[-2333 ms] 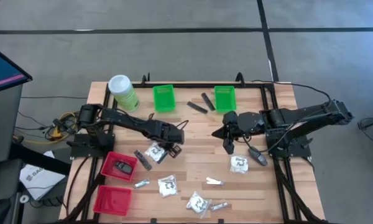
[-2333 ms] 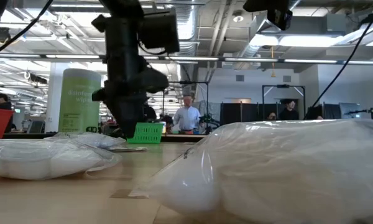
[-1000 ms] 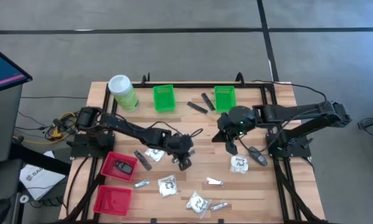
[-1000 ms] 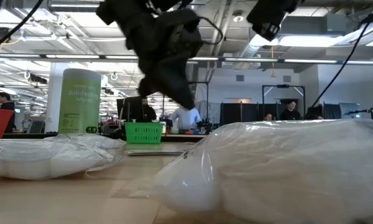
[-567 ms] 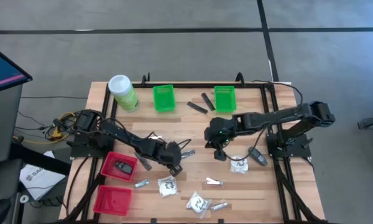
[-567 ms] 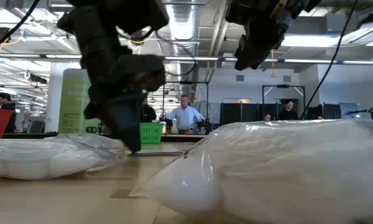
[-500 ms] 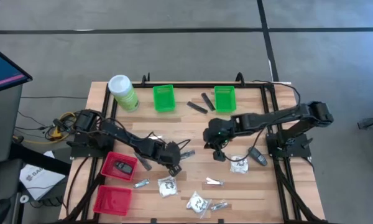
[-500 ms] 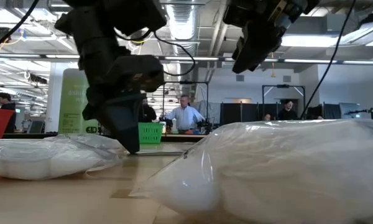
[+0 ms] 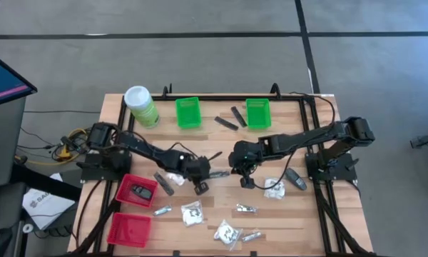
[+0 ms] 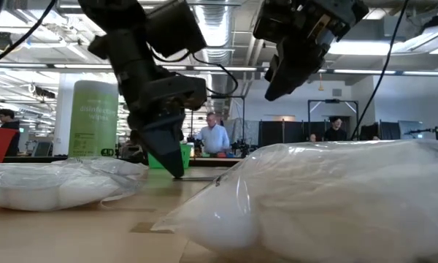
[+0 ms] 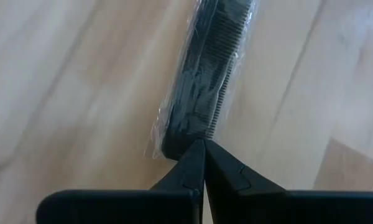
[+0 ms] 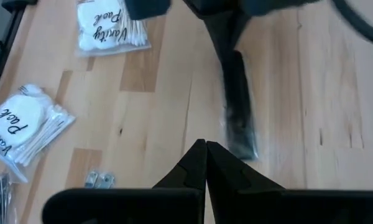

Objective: Pick & Place Travel size toiletries
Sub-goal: Put the black comb into the bottom red basket

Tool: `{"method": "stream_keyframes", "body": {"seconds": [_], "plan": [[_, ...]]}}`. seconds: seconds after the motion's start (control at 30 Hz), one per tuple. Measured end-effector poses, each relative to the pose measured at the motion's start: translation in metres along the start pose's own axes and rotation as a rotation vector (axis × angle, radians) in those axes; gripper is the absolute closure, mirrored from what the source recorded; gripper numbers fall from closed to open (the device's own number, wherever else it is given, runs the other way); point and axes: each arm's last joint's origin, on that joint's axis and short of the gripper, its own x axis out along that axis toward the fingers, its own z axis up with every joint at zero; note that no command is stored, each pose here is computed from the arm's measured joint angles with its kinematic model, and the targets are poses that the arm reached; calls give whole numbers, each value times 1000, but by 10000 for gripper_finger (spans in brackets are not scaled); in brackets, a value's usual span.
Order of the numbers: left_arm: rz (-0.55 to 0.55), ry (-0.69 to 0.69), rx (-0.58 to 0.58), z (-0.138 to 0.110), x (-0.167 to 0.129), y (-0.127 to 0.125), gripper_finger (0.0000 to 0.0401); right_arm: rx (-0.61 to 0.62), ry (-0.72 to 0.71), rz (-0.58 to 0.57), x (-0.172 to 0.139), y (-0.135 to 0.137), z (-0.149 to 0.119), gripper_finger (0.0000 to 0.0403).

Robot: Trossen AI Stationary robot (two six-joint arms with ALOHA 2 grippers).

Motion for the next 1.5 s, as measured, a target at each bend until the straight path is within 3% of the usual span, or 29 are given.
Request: {"method": "stream_keyframes", "body": {"seconds": [0.27,0.47,0.73,0.83,0.9,0.97,1.17,1.3,1.5], "plan": [[-56,-75,3,9,-10,-5,401,0,-3,-2,0,-1,0,403],[-46,-90,-9,11,-9,-2,401,46,-8,-1,0,-1,1,403],[10,-115,-108,20,-6,14,401,106,-3,22,-3,0,0,403],[-9,-105,-108,22,-6,16,401,142,-71,146,-5,4,6,403],[-13,-99,-106,21,-6,16,401,193,-172,294,-8,7,5,403],[-18,-97,-100,20,-6,13,401,262,-314,339,-13,7,4,403],[-23,-76,-97,9,-4,7,401,456,-446,175,-19,-4,-39,403],[-9,-41,-109,-4,-1,10,401,455,-397,155,-13,-5,-58,403],[-15,-36,-106,-10,-3,7,401,434,-364,178,-2,-2,-61,380]]}}
